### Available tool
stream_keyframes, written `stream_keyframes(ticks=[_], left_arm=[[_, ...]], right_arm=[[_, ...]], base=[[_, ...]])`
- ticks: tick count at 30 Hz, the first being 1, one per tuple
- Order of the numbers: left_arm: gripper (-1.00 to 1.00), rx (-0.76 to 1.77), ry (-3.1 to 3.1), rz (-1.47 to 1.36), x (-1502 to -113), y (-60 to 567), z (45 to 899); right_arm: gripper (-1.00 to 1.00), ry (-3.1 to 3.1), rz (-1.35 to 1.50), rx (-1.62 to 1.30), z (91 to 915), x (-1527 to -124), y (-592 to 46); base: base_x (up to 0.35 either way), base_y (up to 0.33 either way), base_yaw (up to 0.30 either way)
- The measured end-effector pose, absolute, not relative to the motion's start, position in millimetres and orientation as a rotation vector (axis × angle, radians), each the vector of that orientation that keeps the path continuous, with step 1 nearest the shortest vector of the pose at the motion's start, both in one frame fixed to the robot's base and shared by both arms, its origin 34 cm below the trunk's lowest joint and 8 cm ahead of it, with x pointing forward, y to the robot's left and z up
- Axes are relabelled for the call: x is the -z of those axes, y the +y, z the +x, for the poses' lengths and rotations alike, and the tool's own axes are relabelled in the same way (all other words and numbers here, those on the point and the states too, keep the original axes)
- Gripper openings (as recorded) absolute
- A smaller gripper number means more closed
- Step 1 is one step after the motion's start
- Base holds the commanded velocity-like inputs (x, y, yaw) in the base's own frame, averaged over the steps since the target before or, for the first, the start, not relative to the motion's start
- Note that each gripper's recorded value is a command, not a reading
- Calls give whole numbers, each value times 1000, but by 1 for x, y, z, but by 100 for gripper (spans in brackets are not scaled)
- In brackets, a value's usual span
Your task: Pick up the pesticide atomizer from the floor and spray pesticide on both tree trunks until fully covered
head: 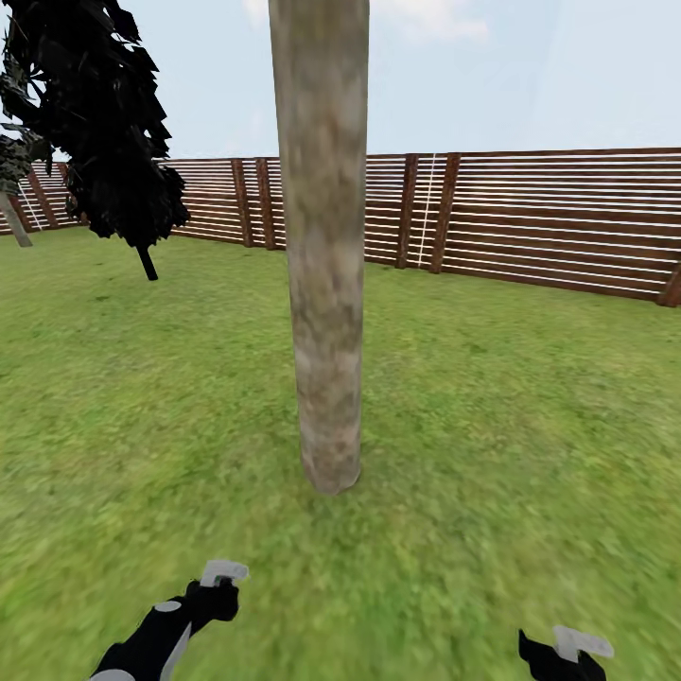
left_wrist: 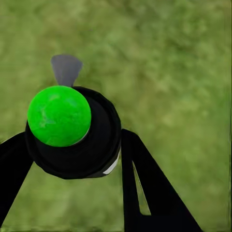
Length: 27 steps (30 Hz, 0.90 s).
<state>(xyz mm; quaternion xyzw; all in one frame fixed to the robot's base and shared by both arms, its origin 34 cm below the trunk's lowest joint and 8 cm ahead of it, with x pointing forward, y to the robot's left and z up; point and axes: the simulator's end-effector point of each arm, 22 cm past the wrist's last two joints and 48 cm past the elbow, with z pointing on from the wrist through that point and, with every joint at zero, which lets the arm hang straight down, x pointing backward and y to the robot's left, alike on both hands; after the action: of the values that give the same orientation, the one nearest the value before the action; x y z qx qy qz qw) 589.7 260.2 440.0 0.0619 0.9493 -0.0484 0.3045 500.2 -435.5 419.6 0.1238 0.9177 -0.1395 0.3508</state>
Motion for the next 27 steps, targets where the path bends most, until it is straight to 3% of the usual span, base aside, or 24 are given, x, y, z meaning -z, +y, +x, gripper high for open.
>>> stream_keyframes(ticks=[8,16,23,27], left_arm=[[-100,234,2690,107,-445,202,595],[-100,28,2779,40,-489,232,651],[-100,38,2803,61,-486,216,644],[-100,34,2808,60,-484,217,642]], right_arm=[[100,2373,332,356,500,-420,-436],[100,2379,209,87,514,-420,-400],[100,2378,204,79,514,-420,-402],[100,2380,203,75,514,-420,-400]], base=[[0,0,0],[0,0,-1],[8,0,-244],[230,20,-297]])
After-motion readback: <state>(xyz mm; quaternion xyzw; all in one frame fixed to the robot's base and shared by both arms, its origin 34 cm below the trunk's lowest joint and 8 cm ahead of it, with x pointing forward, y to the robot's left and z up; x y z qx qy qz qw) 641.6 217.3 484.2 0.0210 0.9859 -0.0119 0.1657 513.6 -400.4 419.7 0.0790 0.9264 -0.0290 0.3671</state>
